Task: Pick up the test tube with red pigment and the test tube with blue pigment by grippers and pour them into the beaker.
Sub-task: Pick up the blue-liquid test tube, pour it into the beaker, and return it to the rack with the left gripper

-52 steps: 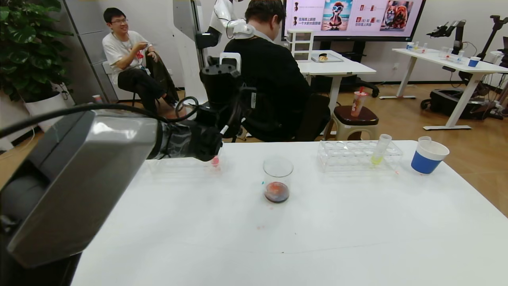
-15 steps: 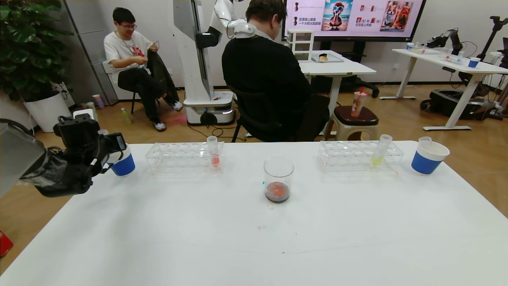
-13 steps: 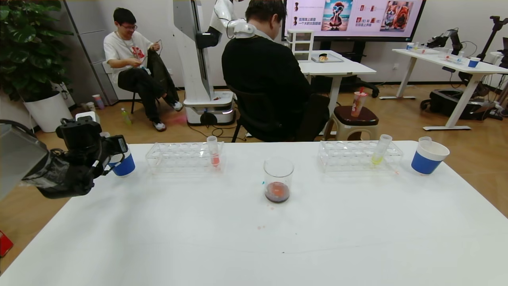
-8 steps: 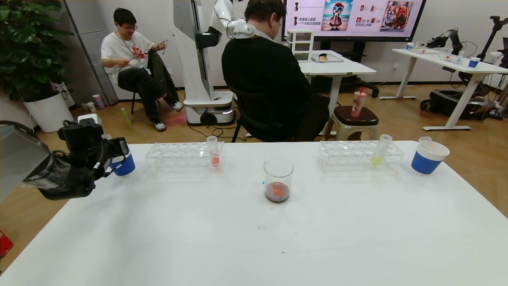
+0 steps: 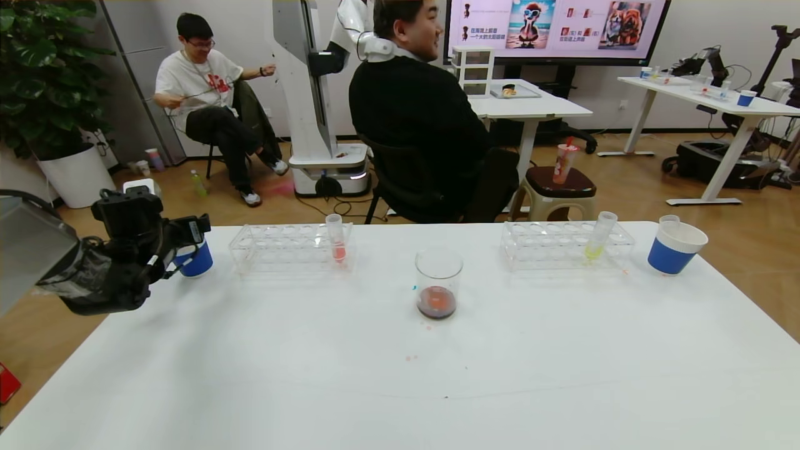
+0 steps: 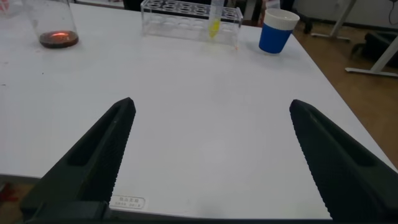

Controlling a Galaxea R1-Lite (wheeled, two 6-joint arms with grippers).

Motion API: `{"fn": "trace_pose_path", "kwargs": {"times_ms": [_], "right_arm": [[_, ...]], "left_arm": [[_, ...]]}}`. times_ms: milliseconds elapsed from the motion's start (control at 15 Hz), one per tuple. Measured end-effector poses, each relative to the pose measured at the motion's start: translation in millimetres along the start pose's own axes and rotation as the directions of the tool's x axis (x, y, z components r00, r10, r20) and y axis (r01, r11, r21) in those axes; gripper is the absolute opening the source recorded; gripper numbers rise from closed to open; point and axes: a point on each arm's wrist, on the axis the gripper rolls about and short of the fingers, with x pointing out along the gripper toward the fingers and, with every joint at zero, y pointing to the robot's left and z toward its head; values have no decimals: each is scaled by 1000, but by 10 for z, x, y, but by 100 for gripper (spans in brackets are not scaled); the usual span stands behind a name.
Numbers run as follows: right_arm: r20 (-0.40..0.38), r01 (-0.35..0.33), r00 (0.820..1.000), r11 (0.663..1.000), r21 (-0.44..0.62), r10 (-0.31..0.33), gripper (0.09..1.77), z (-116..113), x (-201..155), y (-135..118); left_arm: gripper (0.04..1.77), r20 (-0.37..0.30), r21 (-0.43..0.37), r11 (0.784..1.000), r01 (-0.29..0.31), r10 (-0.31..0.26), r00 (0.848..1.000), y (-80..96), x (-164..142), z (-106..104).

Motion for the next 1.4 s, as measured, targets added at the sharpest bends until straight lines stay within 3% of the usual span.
{"fn": "trace_pose_path", "kwargs": {"times_ms": [133, 333, 600, 733, 1000, 1200, 1400], "right_arm": [[0, 0, 1000, 1000, 0, 0, 173, 0, 0, 0], [0, 0, 1000, 1000, 0, 0, 173, 0, 0, 0], [0, 0, 1000, 1000, 0, 0, 173, 0, 0, 0], [0, 0, 1000, 1000, 0, 0, 173, 0, 0, 0], [0, 0, 1000, 1000, 0, 0, 173, 0, 0, 0], [0, 0, 1000, 1000, 0, 0, 173, 0, 0, 0], [0, 0, 1000, 1000, 0, 0, 173, 0, 0, 0]], "left_arm": [[175, 46, 9, 999, 37, -37, 998, -155, -47, 176], [175, 59, 47, 989, 139, -142, 988, -600, -225, 460], [175, 86, 66, 951, 301, -306, 948, -1271, -611, 732], [175, 108, 94, 950, 298, -308, 945, -1420, -769, 828], [175, 179, 137, 951, 276, -298, 938, -1390, -1136, 1234], [175, 222, 162, 950, 267, -298, 928, -1147, -1558, 1613], [175, 209, 194, 946, 260, -298, 931, -793, -2055, 1757]]}}
